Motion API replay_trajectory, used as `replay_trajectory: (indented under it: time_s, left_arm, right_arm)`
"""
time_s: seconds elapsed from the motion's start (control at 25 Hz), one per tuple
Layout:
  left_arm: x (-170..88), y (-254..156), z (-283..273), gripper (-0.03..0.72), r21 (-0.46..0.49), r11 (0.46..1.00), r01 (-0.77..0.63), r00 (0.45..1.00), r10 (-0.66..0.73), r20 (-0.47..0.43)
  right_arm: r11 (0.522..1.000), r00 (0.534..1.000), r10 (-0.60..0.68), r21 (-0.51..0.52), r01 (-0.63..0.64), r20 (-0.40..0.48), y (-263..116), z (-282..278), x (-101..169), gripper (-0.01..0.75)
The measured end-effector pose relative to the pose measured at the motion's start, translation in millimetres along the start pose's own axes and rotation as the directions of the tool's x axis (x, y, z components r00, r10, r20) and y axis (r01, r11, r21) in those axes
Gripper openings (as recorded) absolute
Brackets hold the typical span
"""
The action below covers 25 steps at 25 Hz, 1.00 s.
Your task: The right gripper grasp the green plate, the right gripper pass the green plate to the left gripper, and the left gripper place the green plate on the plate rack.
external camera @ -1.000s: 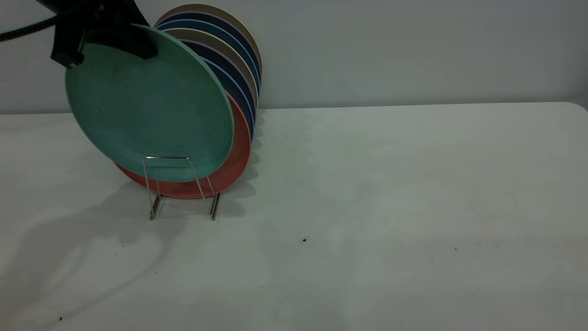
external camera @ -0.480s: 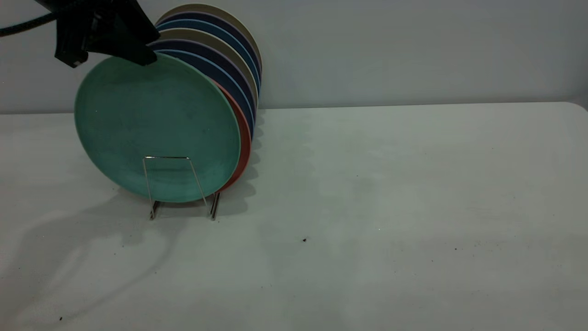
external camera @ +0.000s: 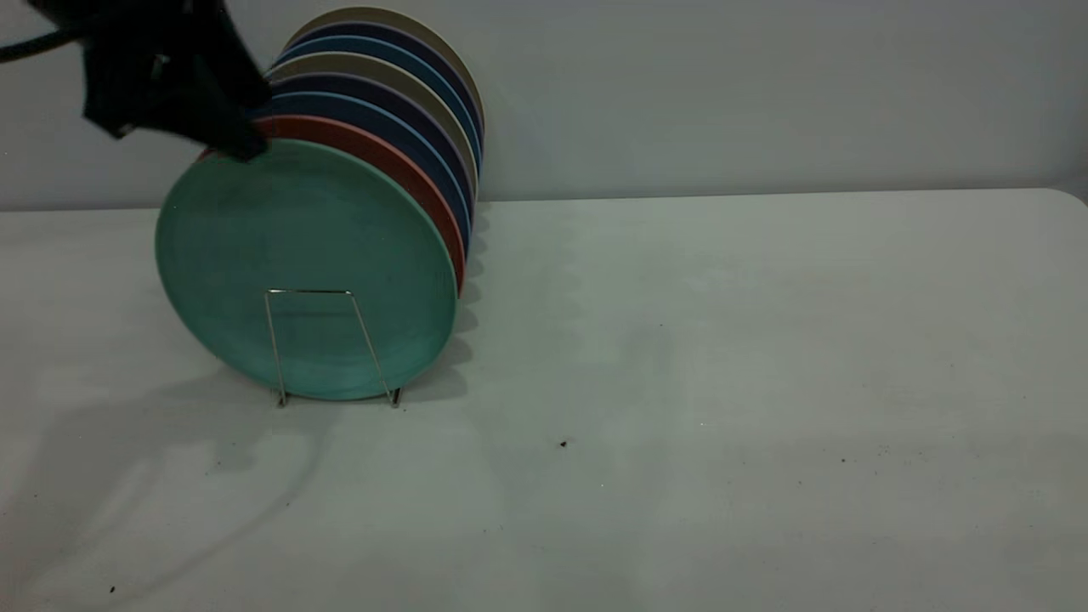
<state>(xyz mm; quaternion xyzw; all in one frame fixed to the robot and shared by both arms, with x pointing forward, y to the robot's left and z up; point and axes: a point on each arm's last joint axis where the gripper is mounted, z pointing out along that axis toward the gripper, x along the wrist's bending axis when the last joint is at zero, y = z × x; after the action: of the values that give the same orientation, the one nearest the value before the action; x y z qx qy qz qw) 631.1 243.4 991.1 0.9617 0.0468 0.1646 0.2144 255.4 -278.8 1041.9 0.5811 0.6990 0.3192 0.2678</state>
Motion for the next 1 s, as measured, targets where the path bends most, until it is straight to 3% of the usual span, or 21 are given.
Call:
replay_trajectory:
  time_s: [0.12, 0.28, 0.48, 0.6, 0.8, 1.0]
  left_arm:
    - [-1.5, -2.7, -2.7, 0.474, 0.041, 0.999, 0.036, 0.999, -0.037, 0.012]
    - [-4.0, 7.0, -25.2, 0.474, 0.026, 0.991, 0.128, 0.992, -0.128, -0.007]
    - [-21.3, 29.2, -83.5, 0.474, 0.004, 0.969, 0.247, 0.969, -0.247, -0.004]
    - [-38.7, 39.6, -121.0, 0.474, 0.018, 0.937, 0.35, 0.937, -0.35, -0.002]
    - [-74.7, 52.0, -178.0, 0.474, 0.049, 0.803, 0.594, 0.804, -0.594, -0.017]
    - [-100.4, 56.8, -220.7, 0.474, -0.02, 0.68, 0.733, 0.671, -0.728, -0.141]
  right_arm:
    - [1.0, 1.0, 0.0, 0.0, 0.0, 0.0, 0.0, 0.0, 0.0, 0.405]
    - [1.0, 1.0, -0.003, 0.001, 0.003, 0.006, -0.1, 0.0, -0.5, 0.405]
    - [1.0, 0.996, 0.019, 0.012, -0.02, 0.092, -1.7, -0.6, -9.7, 0.405]
    - [0.999, 0.995, 0.026, 0.017, -0.028, 0.095, -3.0, -0.5, -12.8, 0.405]
    - [0.997, 0.991, 0.066, 0.023, -0.069, 0.116, -5.1, 0.1, -17.8, 0.405]
    - [0.997, 0.99, 0.073, 0.015, -0.075, 0.12, -6.2, -0.8, -20.2, 0.405]
